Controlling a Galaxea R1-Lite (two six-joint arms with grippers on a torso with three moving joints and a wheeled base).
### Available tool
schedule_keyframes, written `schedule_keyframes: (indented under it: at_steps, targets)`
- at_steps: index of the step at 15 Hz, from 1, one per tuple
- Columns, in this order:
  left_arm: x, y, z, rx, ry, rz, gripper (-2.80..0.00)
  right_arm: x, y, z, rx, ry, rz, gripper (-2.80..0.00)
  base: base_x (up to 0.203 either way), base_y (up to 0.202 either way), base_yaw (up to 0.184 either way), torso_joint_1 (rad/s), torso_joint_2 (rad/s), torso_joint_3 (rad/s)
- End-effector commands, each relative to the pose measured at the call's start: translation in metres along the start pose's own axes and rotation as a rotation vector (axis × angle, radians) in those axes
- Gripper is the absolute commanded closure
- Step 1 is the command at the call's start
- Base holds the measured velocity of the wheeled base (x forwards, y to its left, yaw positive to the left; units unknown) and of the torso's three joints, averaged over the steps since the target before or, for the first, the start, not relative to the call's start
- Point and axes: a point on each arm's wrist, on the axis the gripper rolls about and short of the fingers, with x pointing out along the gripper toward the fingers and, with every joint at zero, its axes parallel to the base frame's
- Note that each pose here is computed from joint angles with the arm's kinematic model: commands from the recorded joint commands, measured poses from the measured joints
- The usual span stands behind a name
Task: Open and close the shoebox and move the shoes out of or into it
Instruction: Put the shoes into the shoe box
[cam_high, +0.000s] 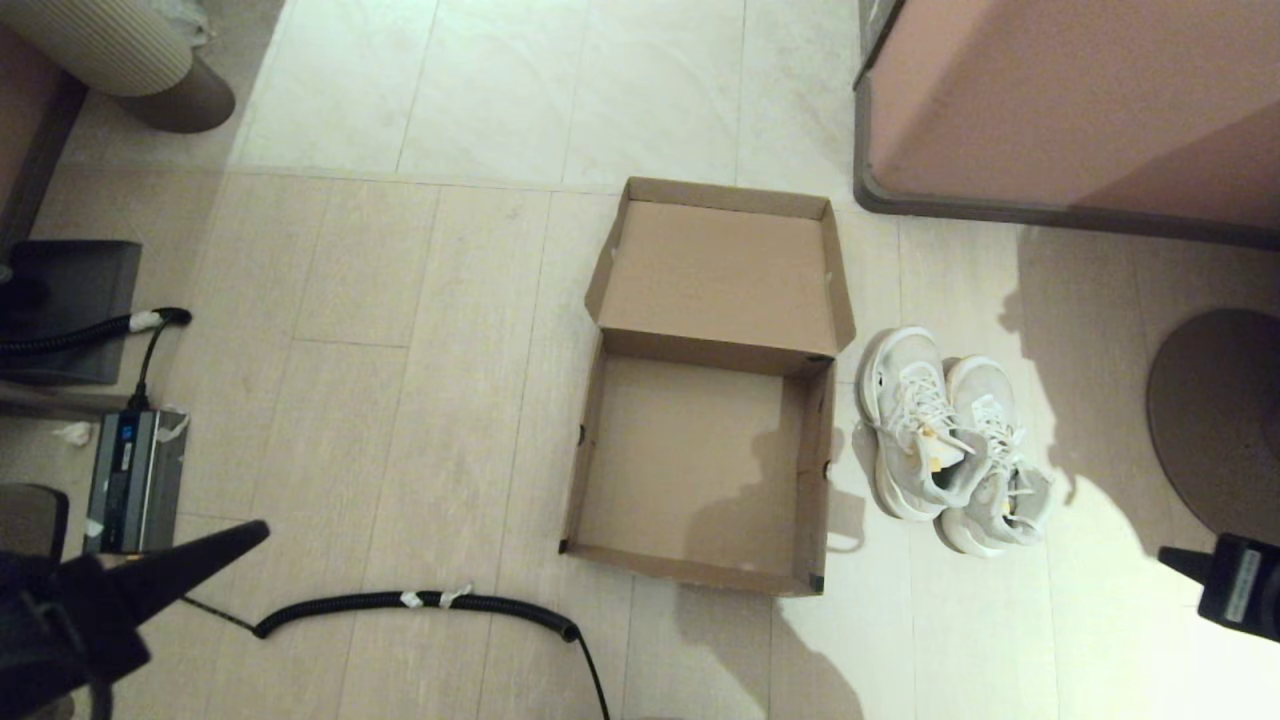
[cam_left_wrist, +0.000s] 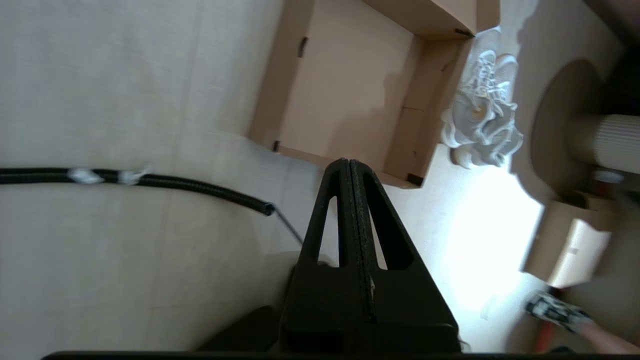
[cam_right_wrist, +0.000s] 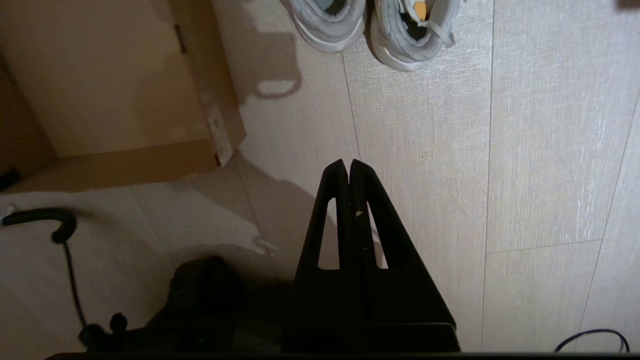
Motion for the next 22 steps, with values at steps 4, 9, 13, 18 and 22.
schedule_keyframes:
  at_steps: [4, 9, 13, 18, 22]
  targets:
    - [0.069, 0.025, -0.006, -0.063, 0.134, -0.026, 0.00, 0.107, -0.017, -0.010, 0.034, 0.155, -0.104, -2.80, 0.000, 0.000, 0.000, 0.000, 0.00, 0.000]
    - [0.064, 0.025, -0.009, -0.031, 0.070, 0.026, 0.00, 0.077, -0.017, -0.002, 0.005, 0.005, -0.059, -2.80, 0.000, 0.000, 0.000, 0.000, 0.00, 0.000]
    - [0.036, 0.024, -0.027, -0.024, 0.034, 0.107, 0.00, 0.048, -0.021, -0.022, -0.038, -0.004, -0.046, -2.80, 0.000, 0.000, 0.000, 0.000, 0.00, 0.000]
    - [0.040, 0.022, -0.019, -0.020, 0.015, 0.100, 0.00, 0.110, -0.024, -0.021, -0.029, 0.072, -0.026, -2.80, 0.000, 0.000, 0.000, 0.000, 0.00, 0.000]
    - [0.049, 0.023, -0.012, -0.023, 0.018, 0.091, 0.00, 0.188, -0.024, -0.007, -0.042, 0.010, -0.001, -2.80, 0.000, 0.000, 0.000, 0.000, 0.00, 0.000]
